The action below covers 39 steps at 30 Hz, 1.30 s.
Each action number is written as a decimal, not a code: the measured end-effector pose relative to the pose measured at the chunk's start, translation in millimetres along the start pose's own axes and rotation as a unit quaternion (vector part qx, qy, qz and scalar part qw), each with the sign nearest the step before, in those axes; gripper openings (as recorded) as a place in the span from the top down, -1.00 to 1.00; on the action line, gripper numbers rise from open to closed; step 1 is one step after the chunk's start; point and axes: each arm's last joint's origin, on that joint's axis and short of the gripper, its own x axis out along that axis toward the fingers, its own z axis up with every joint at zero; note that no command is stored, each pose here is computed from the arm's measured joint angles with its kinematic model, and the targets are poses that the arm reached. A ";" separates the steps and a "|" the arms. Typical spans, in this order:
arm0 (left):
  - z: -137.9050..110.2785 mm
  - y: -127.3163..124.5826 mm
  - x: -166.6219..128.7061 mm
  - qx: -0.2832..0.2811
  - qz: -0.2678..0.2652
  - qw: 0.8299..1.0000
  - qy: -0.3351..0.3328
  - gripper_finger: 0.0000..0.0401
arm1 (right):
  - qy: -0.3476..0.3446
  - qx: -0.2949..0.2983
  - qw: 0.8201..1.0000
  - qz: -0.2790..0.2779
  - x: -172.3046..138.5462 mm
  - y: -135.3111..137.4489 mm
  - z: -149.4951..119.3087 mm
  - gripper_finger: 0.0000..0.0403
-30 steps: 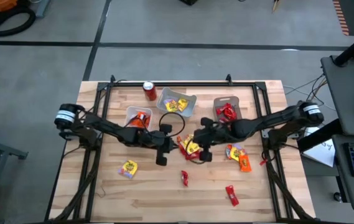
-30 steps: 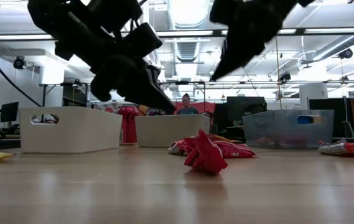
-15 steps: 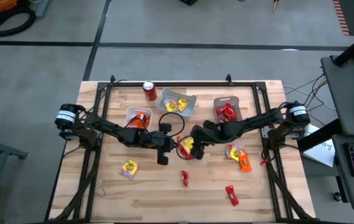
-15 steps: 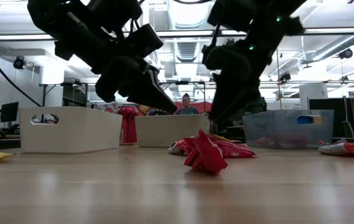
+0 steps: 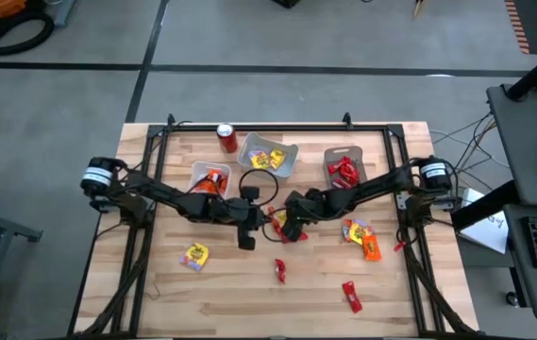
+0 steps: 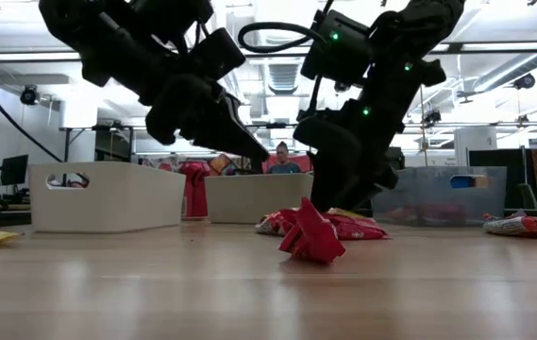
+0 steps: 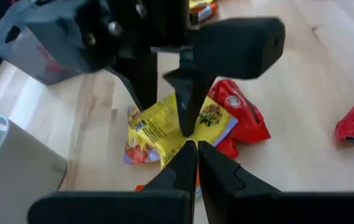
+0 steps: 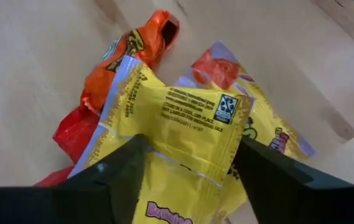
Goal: Sort candy
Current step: Put the yellow candy into the gray bin
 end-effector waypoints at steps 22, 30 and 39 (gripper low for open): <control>39.2 9.1 -80.8 -0.016 0.000 0.998 -0.062 1.00 | -0.030 -0.004 0.998 0.052 -44.1 2.5 13.8 0.93; 51.2 4.2 -111.7 -0.042 -0.014 0.993 -0.107 1.00 | -0.162 -0.085 0.982 -0.037 -78.0 -0.1 37.0 0.94; 44.7 4.4 -148.9 -0.106 0.009 0.991 -0.077 1.00 | -0.229 -0.212 0.918 -0.246 -99.0 -29.3 97.4 0.94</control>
